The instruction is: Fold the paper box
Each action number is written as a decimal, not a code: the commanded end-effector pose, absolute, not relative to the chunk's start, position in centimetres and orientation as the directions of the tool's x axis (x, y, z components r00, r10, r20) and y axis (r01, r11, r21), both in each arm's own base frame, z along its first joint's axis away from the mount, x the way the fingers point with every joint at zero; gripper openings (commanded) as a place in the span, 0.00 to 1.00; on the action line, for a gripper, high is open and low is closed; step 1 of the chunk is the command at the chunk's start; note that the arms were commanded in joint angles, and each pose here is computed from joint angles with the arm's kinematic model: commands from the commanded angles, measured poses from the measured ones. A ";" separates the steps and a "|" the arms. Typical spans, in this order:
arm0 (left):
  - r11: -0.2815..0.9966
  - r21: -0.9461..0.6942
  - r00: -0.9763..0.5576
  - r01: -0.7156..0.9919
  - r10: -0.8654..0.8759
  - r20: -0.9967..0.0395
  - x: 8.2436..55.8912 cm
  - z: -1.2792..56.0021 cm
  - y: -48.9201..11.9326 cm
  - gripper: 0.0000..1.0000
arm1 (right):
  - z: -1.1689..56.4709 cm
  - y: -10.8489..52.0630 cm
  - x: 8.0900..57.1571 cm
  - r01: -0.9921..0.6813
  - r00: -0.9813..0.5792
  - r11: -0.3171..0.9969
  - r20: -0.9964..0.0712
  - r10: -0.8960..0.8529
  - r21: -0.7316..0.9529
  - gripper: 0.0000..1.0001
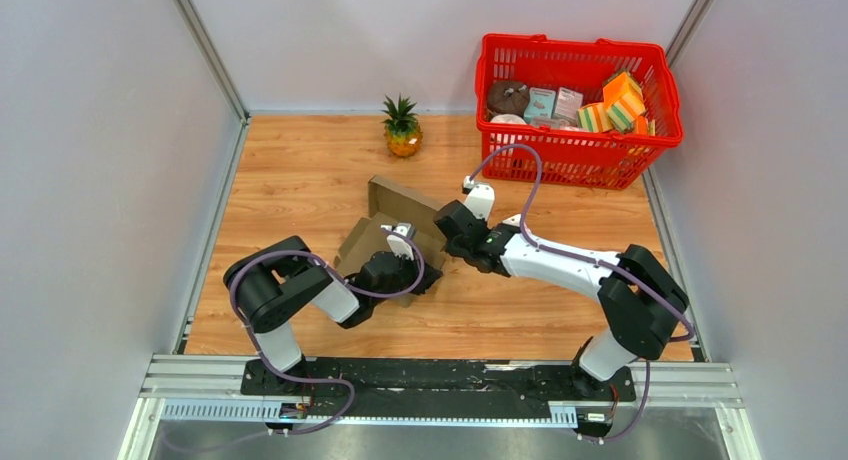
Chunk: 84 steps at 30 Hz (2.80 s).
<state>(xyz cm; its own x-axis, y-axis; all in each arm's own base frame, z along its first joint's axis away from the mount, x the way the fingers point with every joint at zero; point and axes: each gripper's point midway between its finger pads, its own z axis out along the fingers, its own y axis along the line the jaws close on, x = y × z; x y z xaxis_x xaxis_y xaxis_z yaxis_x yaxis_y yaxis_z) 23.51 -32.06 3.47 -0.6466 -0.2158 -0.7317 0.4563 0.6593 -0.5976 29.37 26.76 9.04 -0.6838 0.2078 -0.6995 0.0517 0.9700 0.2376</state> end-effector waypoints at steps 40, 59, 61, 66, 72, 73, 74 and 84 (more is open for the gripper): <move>0.550 -0.627 -0.608 0.552 -0.248 -0.754 21.7 9.5 -31.0 0.14 | 11.6 24.1 28.1 -0.383 -0.597 0.903 -0.798 -0.082 0.194 0.62; 0.779 -0.485 -0.642 0.397 -0.142 -0.753 22.3 1.3 -26.3 0.01 | 10.0 30.6 29.9 -0.655 -0.425 0.735 -0.890 -0.165 0.177 0.57; 0.782 -0.487 -0.648 0.390 -0.143 -0.748 22.2 0.7 -26.1 0.00 | 9.9 31.1 29.8 -0.673 -0.411 0.720 -0.895 -0.173 0.169 0.57; 0.790 -0.485 -0.654 0.375 -0.145 -0.742 21.9 0.2 -25.7 0.00 | 9.7 31.3 31.4 -0.619 -0.353 0.779 -0.921 -0.164 0.098 0.56; 0.801 -0.477 -0.652 0.363 -0.147 -0.744 21.9 -0.1 -25.3 0.00 | 10.0 31.9 32.9 -0.568 -0.285 0.821 -0.949 -0.135 0.054 0.56; 0.799 -0.478 -0.652 0.365 -0.147 -0.744 21.9 -0.1 -25.3 0.00 | 9.8 32.2 33.1 -0.566 -0.284 0.823 -0.949 -0.139 0.049 0.56; 0.799 -0.480 -0.653 0.362 -0.150 -0.742 21.9 -0.1 -25.3 0.00 | 9.7 32.1 33.3 -0.553 -0.279 0.832 -0.950 -0.139 0.041 0.55; 0.799 -0.478 -0.647 0.365 -0.151 -0.747 22.1 -0.3 -25.4 0.00 | 10.0 32.9 34.6 -0.481 -0.237 0.877 -0.964 -0.120 0.009 0.46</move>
